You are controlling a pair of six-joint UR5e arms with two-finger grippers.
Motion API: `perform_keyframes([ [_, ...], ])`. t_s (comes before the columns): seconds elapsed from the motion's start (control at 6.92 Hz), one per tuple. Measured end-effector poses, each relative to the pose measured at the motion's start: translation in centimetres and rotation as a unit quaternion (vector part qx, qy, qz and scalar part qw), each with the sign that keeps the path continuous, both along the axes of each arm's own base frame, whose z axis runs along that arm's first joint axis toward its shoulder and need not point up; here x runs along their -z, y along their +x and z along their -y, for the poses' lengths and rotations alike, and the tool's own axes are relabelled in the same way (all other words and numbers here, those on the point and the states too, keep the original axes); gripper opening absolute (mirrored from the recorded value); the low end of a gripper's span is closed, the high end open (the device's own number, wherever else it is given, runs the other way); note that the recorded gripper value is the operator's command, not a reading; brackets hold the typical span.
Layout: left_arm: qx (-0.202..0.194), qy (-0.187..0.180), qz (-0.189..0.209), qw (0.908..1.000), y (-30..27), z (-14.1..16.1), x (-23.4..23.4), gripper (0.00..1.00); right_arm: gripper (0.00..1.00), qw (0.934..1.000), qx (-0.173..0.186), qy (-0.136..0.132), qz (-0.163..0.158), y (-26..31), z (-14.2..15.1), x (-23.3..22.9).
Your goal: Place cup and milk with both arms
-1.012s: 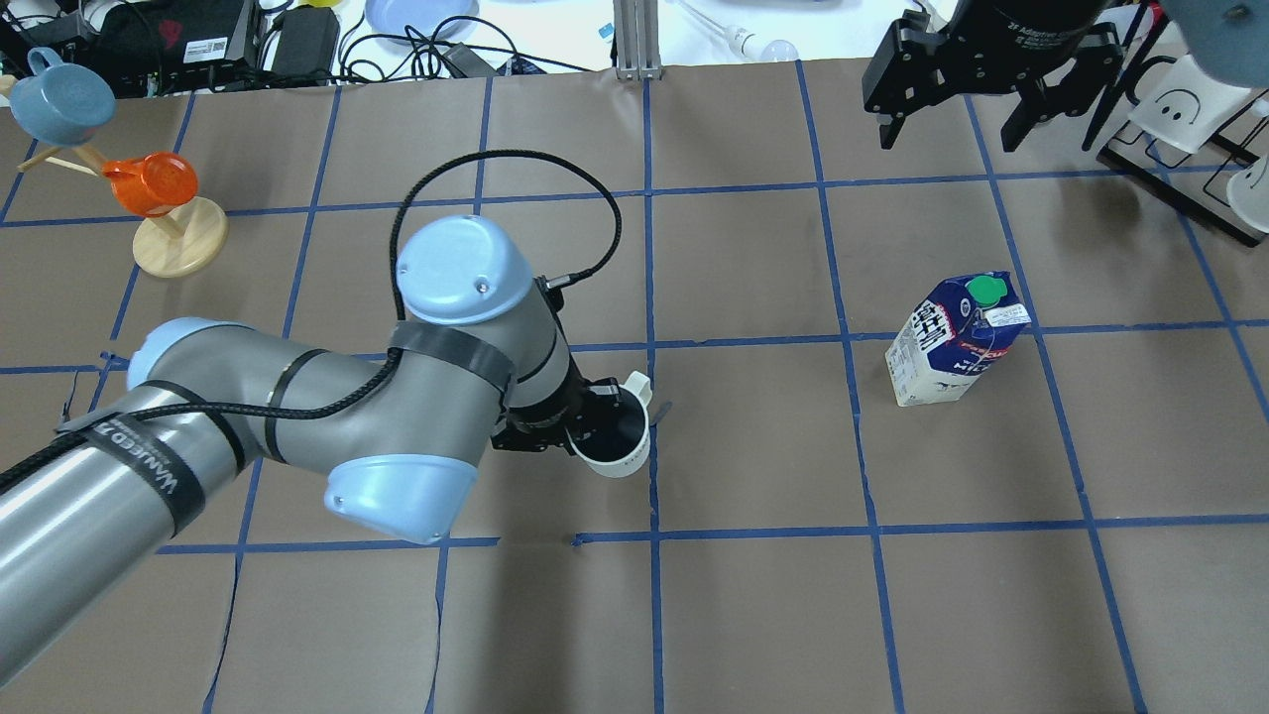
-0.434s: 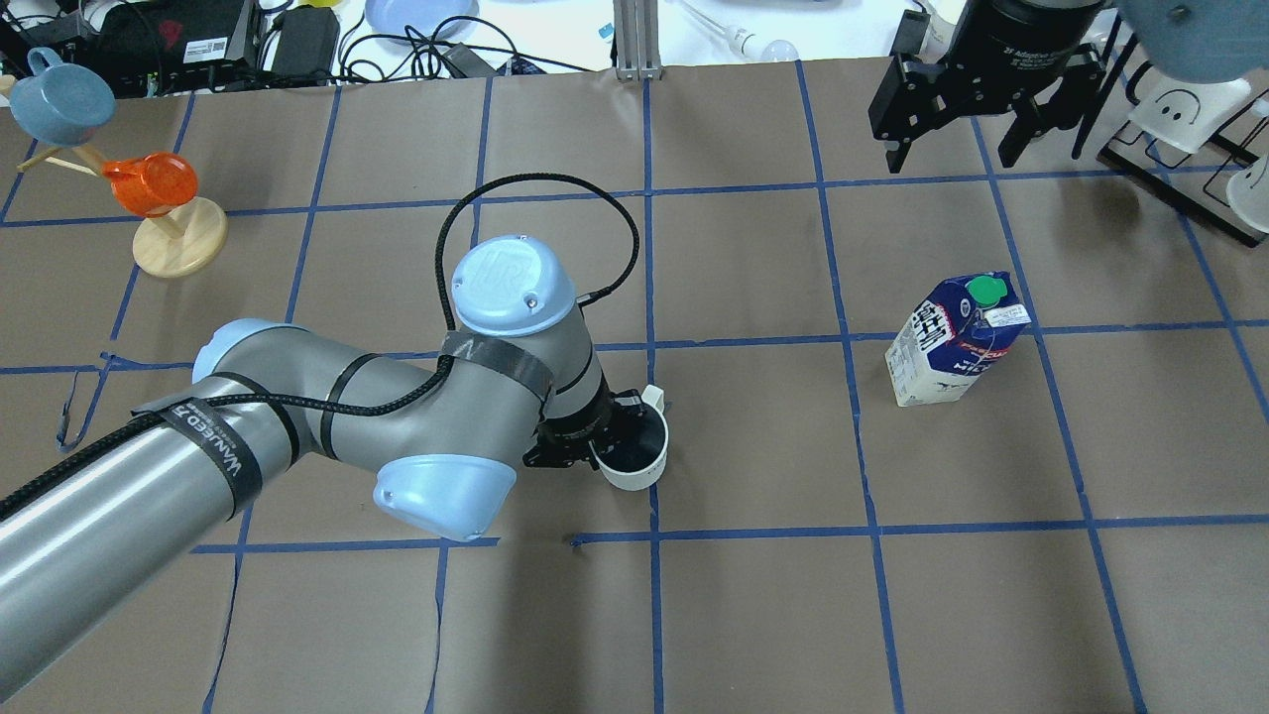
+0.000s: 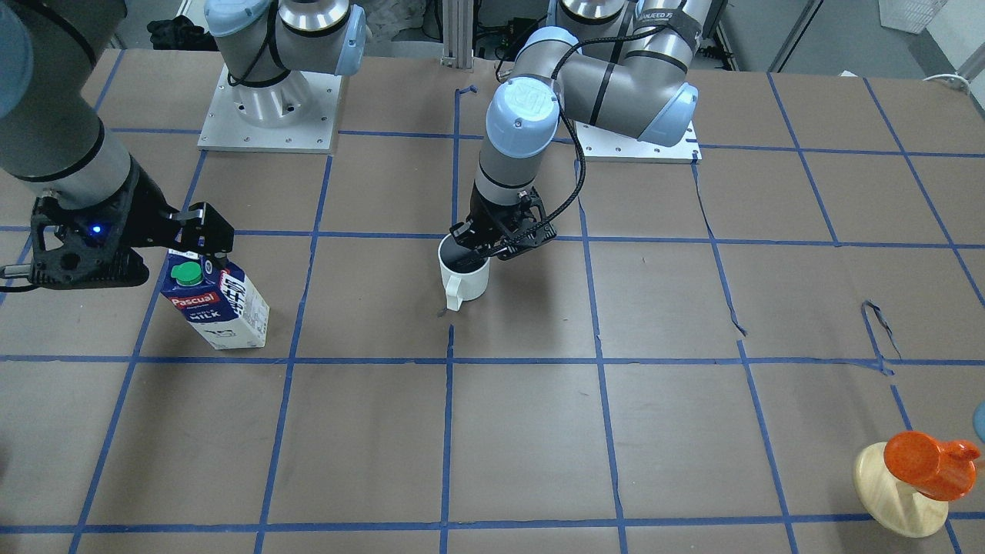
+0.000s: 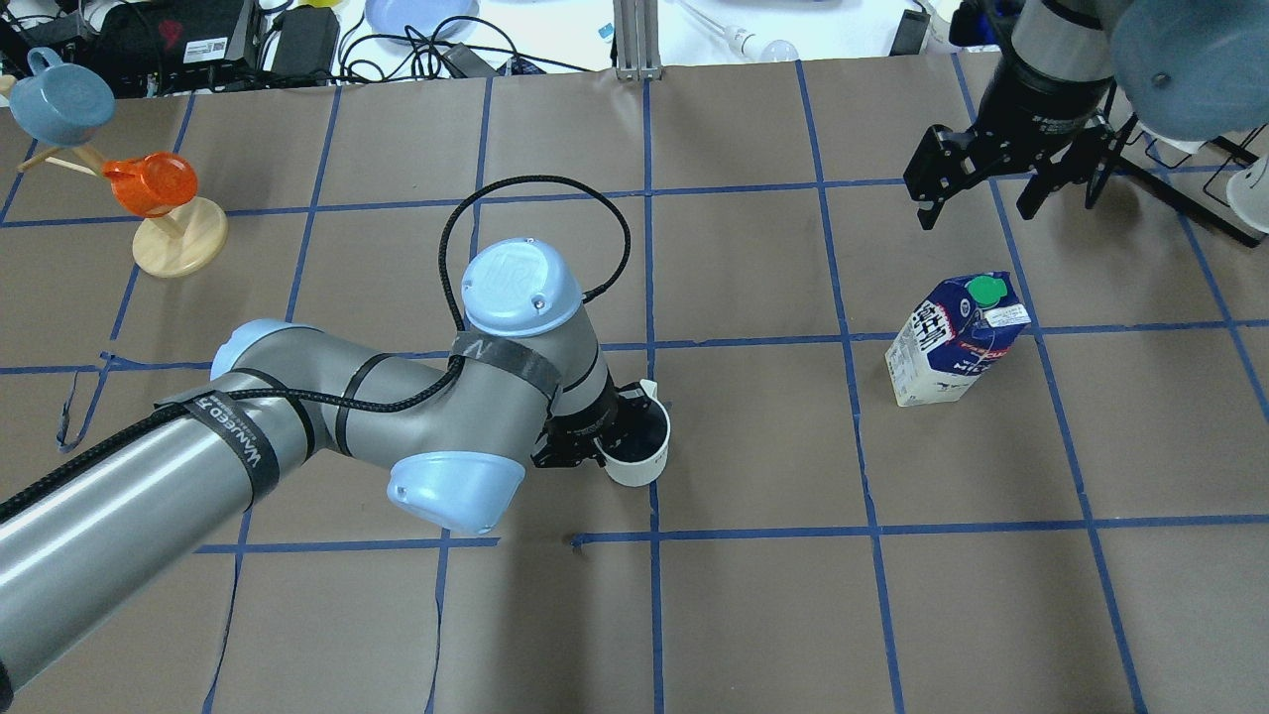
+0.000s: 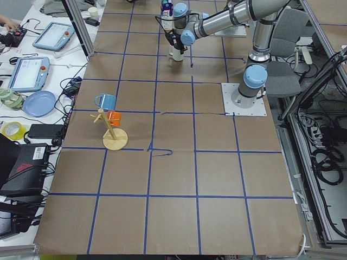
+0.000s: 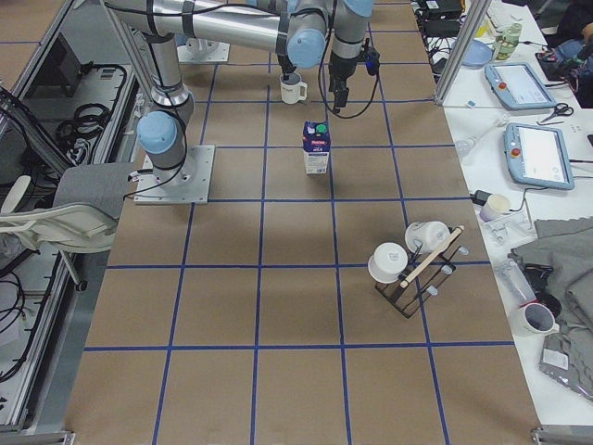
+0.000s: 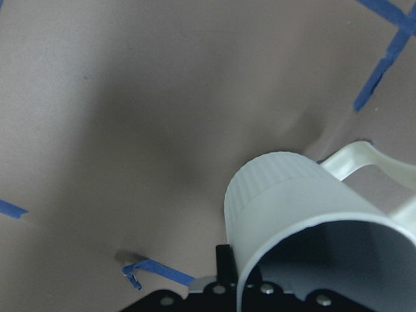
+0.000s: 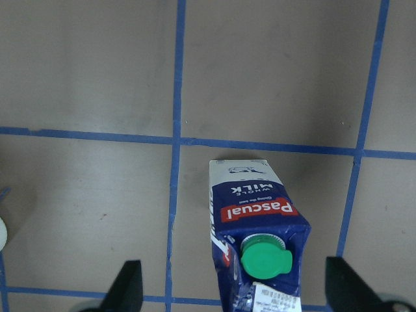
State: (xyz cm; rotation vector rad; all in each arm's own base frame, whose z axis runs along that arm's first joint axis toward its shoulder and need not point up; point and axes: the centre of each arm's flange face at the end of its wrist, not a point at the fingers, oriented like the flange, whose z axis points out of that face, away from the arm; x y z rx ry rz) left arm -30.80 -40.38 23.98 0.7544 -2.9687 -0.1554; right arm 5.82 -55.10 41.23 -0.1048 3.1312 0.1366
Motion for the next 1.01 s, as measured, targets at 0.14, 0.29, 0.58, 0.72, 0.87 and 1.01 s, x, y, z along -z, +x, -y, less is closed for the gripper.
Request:
perform_keyframes([
  [0.14, 0.004, -0.007, -0.003, 1.0000, 0.0, 0.2, -0.6, 1.00, 1.00, 0.9999, 0.008, 0.014, 0.002, -1.3, -0.7, 2.1],
  [0.29, 0.017, -0.022, -0.008, 0.9996, 0.2, 0.7, -2.0, 1.00, 0.98, 0.9995, 0.012, 0.029, 0.004, -1.9, -1.3, 3.9],
  [0.58, 0.074, -0.047, -0.012, 0.9961, 2.6, 3.4, -5.8, 1.00, 0.83, 0.9986, 0.014, 0.051, 0.006, -2.2, -2.1, 6.3],
  [0.72, 0.107, -0.055, -0.011, 0.9927, 6.2, 5.7, -8.5, 1.00, 0.68, 0.9984, 0.014, 0.055, 0.006, -2.2, -2.4, 7.3],
  [0.87, 0.140, -0.050, -0.011, 0.9888, 11.3, 7.9, -11.4, 1.00, 0.55, 0.9984, 0.014, 0.056, 0.002, -2.2, -2.6, 7.9],
  [1.01, 0.179, -0.047, -0.010, 0.9827, 16.4, 9.5, -15.1, 1.00, 0.44, 0.9983, 0.013, 0.057, -0.002, -2.2, -2.8, 8.3],
])
